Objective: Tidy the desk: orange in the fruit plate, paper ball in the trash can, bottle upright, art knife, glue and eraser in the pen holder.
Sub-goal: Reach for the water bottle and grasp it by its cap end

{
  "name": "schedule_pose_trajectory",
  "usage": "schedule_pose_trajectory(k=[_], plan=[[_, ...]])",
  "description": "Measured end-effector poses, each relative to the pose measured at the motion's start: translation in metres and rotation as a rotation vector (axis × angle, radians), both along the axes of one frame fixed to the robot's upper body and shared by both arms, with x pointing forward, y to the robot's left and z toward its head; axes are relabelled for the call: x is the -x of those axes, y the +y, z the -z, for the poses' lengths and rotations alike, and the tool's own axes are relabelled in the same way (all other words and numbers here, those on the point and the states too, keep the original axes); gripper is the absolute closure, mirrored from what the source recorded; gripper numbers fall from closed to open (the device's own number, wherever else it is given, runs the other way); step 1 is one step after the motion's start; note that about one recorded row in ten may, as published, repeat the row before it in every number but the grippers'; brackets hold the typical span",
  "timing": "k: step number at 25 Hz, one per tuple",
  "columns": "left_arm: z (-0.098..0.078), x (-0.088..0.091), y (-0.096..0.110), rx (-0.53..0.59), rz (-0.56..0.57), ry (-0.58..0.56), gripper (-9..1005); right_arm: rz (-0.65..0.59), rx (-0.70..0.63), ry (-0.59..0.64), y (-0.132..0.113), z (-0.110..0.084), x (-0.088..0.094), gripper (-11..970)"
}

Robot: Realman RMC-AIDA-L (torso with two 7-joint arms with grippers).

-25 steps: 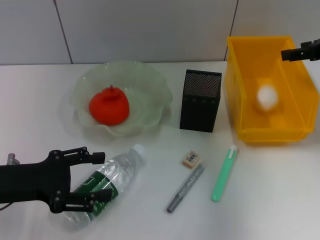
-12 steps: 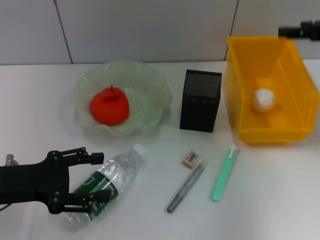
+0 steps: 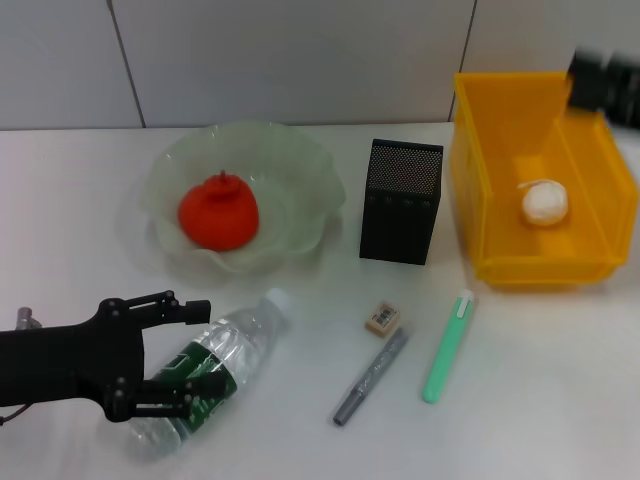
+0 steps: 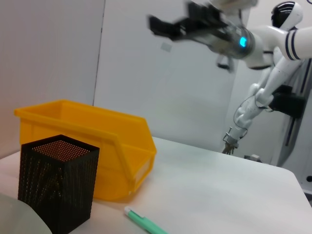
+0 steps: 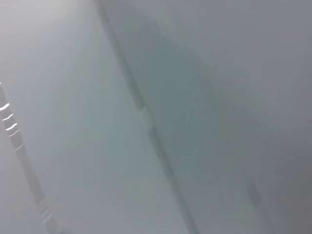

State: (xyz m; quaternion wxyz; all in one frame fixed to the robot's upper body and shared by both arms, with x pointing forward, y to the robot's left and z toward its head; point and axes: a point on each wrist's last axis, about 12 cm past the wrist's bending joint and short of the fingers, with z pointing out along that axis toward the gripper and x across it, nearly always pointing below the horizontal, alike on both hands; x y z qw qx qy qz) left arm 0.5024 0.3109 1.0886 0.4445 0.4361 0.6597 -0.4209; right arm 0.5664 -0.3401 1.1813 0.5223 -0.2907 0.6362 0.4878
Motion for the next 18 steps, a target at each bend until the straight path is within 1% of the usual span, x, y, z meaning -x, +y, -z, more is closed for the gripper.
schedule_pose_trajectory(k=[2, 6, 9, 11, 13, 15, 17, 18], plan=[[0.000, 0.000, 0.000, 0.006, -0.006, 0.003, 137, -0.066, 0.053, 0.034, 0.003, 0.012, 0.010, 155], [0.000, 0.000, -0.001, 0.013, -0.014, 0.019, 136, -0.161, 0.185, 0.098, 0.015, 0.038, 0.023, 155], [0.000, -0.001, 0.000, 0.013, -0.021, 0.029, 136, -0.203, 0.305, 0.160, 0.025, 0.061, 0.029, 155], [0.001, -0.002, 0.000, 0.007, -0.033, 0.032, 136, -0.218, 0.359, 0.182, 0.030, 0.070, 0.030, 155], [0.002, -0.003, 0.001, 0.000, -0.044, 0.033, 136, -0.234, 0.392, 0.176, 0.035, 0.076, 0.032, 155], [0.001, -0.005, 0.000, -0.002, -0.048, 0.036, 137, -0.235, 0.393, 0.172, 0.036, 0.077, 0.033, 155], [-0.002, -0.011, -0.005, 0.001, -0.049, 0.041, 137, -0.231, 0.391, 0.165, 0.035, 0.078, 0.034, 155], [-0.006, -0.017, -0.009, 0.002, -0.054, 0.048, 137, -0.230, 0.389, 0.161, 0.035, 0.079, 0.035, 155]])
